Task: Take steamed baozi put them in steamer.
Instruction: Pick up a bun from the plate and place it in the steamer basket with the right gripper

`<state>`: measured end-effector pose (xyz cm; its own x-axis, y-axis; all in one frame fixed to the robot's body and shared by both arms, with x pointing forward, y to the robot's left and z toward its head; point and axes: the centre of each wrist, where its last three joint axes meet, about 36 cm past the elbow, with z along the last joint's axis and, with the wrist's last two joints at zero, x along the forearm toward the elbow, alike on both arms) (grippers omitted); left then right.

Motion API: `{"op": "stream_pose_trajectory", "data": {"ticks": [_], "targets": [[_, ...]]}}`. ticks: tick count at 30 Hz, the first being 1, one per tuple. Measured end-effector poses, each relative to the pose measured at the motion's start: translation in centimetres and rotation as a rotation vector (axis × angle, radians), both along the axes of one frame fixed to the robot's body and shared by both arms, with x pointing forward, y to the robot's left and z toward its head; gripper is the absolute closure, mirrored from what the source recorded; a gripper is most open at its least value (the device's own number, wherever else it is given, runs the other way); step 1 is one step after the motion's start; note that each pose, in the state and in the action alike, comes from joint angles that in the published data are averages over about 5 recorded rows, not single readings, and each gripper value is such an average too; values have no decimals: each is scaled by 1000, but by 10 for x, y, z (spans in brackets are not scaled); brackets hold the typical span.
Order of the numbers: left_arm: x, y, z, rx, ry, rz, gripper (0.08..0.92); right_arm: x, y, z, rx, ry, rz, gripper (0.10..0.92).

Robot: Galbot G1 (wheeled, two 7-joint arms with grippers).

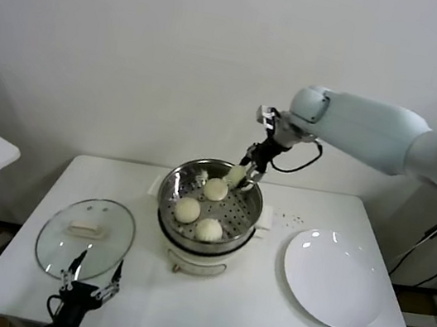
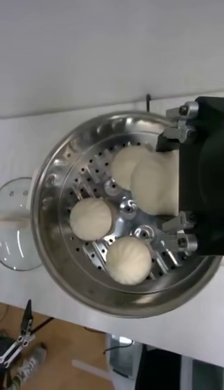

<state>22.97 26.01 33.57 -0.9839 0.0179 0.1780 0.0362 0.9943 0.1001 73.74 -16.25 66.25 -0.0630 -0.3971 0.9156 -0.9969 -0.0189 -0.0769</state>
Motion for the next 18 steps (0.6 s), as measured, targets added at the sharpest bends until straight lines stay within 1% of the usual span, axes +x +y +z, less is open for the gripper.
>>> {"op": "stream_pose_trajectory", "data": {"ticks": [7,13,18], "targets": [[-4,2,0,-1,2,7,177,-2,19,-33,-30,31,8,361],[-5,4,0,-5,3,11,177,-6,21,-60,-55,58,11,361],[-5,3,-1,-9,5,10,177,-8,20,-73,-75,68,11,361]]}}
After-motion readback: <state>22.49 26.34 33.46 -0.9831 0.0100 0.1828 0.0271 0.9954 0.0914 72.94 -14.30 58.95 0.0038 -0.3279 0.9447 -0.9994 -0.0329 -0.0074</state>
